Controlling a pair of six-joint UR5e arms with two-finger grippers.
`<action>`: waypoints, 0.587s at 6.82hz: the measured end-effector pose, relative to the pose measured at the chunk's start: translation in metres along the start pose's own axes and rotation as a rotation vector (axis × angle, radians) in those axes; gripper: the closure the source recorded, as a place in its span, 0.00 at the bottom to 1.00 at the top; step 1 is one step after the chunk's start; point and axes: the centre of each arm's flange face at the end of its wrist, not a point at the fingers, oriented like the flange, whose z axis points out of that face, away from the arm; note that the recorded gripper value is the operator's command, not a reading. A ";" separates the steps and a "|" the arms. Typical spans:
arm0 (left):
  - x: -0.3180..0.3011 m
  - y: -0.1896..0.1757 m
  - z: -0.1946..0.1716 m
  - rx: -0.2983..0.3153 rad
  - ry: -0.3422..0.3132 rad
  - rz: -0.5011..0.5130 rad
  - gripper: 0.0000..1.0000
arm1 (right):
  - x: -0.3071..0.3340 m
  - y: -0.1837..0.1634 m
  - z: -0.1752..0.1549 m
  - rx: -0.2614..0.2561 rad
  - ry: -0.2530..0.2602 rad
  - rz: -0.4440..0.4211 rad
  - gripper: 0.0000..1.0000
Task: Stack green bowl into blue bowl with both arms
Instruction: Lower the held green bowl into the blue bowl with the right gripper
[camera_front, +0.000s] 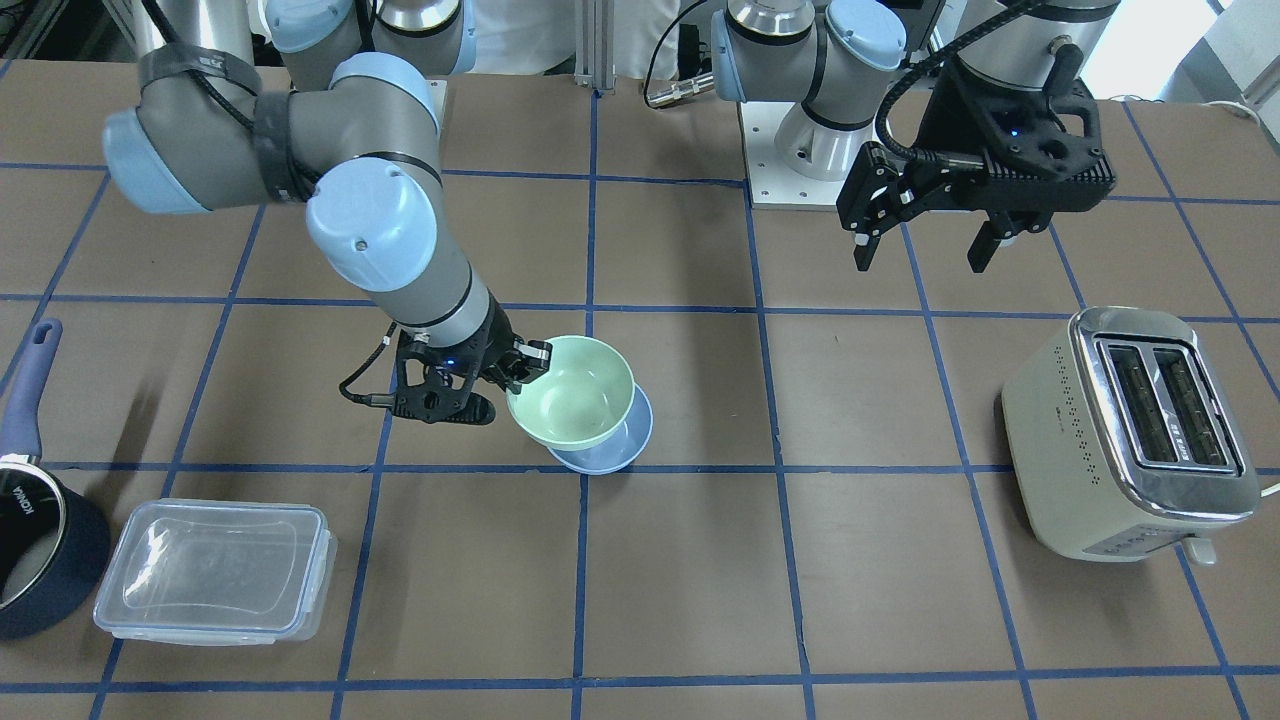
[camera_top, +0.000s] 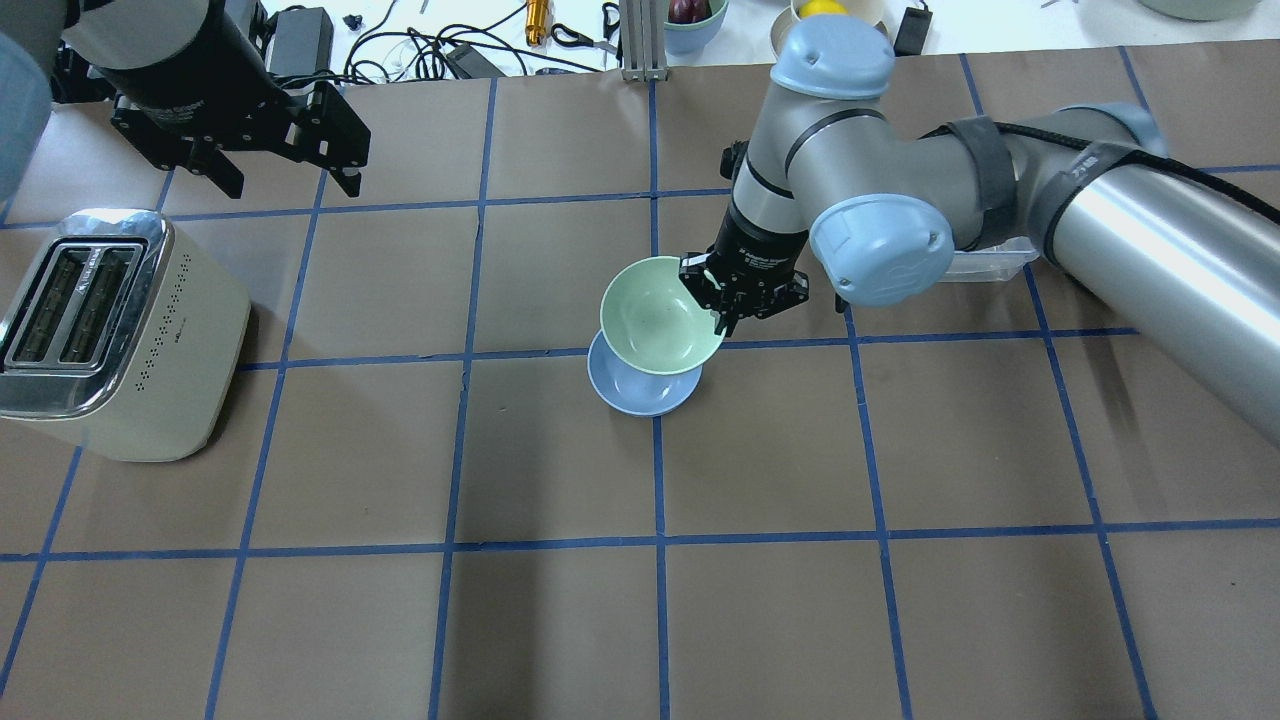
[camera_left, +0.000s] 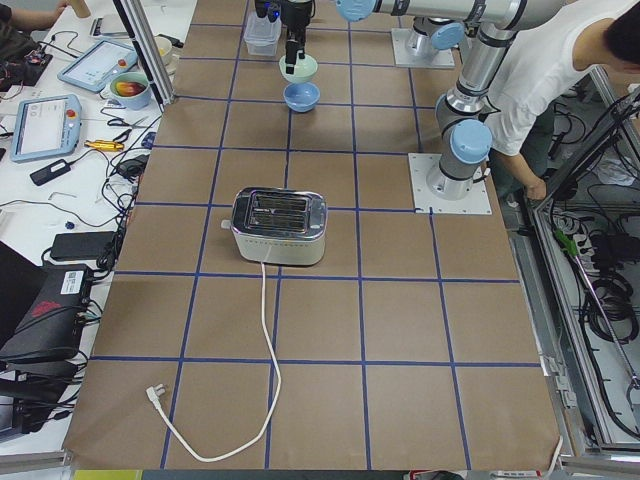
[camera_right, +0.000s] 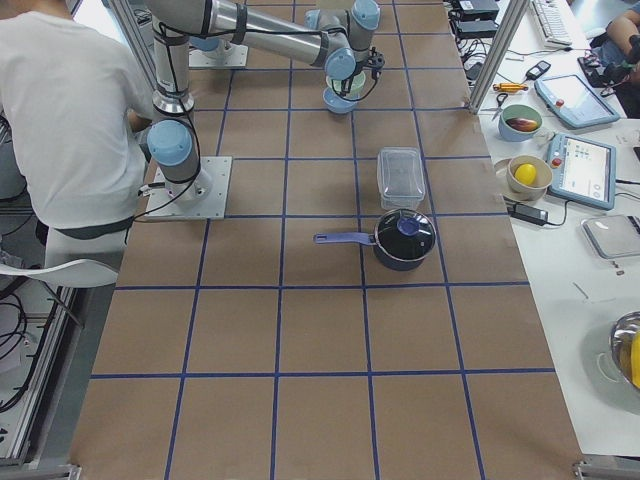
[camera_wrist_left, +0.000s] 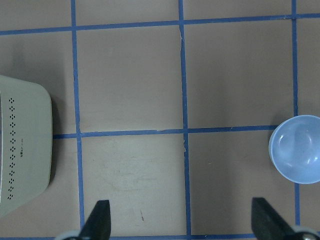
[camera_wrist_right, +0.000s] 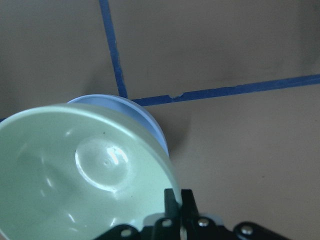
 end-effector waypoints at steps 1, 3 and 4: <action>0.001 0.002 0.003 -0.004 0.001 -0.002 0.00 | -0.007 -0.001 0.014 -0.008 0.008 0.001 1.00; 0.002 0.007 0.007 -0.012 0.002 -0.003 0.00 | -0.009 -0.005 0.037 -0.042 0.017 0.003 1.00; 0.002 0.007 0.008 -0.013 0.003 -0.003 0.00 | -0.008 -0.006 0.045 -0.054 0.020 0.004 0.74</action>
